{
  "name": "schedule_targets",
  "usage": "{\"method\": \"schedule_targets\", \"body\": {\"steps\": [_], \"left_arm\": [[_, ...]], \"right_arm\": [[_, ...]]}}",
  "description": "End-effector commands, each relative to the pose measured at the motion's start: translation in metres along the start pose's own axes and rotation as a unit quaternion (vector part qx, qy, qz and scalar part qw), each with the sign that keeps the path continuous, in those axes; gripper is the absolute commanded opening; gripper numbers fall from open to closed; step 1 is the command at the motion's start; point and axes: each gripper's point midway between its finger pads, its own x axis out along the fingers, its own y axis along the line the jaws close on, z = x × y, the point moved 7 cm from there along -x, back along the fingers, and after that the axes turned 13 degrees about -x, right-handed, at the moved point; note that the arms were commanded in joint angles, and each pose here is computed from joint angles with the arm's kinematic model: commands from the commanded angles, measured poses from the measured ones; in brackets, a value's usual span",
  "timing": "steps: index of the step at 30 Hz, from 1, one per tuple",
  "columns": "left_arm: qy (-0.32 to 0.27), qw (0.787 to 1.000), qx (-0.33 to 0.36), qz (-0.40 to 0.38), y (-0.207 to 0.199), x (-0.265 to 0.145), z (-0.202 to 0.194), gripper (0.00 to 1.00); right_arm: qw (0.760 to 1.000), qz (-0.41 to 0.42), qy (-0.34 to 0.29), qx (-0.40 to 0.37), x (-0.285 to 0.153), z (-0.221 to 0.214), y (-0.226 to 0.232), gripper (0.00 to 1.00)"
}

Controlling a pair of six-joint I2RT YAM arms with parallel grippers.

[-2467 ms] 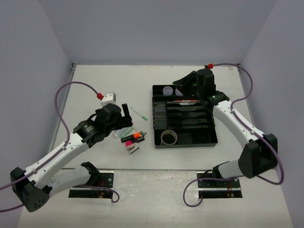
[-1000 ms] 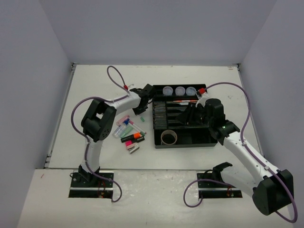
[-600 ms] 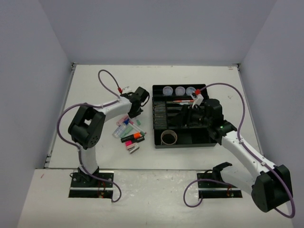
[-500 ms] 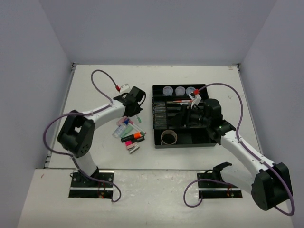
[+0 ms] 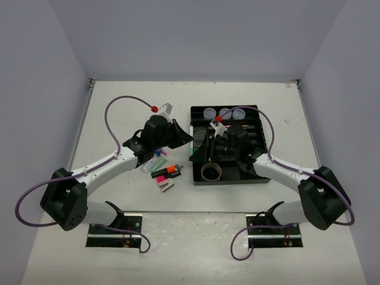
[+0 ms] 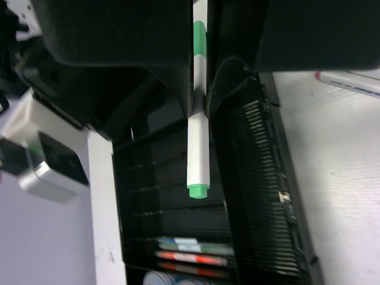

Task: Sort the stationery into containers
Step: Pick up the pen from the center of the board, then place the pen in the storage box.

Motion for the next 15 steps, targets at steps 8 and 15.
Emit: {"method": "schedule_targets", "body": {"steps": [8,15], "left_arm": [[0.059,0.985,0.032,-0.162,-0.038,-0.039,-0.02,0.0],[0.073,0.983,0.047,-0.162,-0.032,-0.038,-0.026,0.0]], "right_arm": [[0.996,-0.001,-0.087,0.001,0.013,0.04,0.014,0.38],[0.995,-0.002,-0.099,-0.001,0.01,0.046,0.019,0.35]]}}
